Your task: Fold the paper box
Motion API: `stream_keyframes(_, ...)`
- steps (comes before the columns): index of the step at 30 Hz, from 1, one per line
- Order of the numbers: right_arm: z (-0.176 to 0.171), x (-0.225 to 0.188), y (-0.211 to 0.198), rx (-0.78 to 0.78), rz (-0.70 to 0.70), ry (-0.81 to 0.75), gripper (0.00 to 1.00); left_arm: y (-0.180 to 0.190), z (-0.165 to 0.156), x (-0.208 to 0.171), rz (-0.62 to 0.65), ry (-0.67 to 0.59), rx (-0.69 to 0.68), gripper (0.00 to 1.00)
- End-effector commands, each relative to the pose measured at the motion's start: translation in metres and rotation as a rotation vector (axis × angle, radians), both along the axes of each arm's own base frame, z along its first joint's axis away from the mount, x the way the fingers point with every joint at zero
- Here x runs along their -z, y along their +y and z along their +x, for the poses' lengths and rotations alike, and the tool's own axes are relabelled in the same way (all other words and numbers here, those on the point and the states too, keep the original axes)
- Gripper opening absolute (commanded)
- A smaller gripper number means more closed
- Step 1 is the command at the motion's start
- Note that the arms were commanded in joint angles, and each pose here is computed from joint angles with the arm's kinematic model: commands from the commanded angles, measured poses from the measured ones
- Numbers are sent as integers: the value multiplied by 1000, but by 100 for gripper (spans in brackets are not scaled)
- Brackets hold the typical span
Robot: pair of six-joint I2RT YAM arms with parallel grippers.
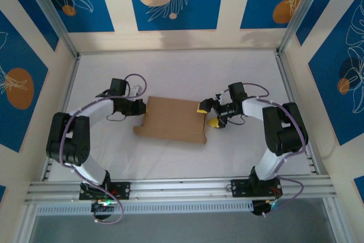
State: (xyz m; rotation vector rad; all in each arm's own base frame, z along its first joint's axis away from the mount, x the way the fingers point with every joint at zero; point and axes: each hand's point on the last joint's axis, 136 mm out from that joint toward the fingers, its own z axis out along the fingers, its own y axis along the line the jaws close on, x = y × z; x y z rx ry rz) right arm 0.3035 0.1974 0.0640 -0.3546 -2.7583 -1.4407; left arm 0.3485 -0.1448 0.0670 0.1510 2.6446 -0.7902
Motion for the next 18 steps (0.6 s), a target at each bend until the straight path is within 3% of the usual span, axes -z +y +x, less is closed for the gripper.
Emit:
stream_keyframes(1, -7, 2, -1, -5, 2, 35, 100, 14, -11, 27, 8, 91, -29, 4)
stream_keyframes(18, -18, 9, 1, -35, -130, 23, 99, 28, -18, 55, 26, 182, -62, 0)
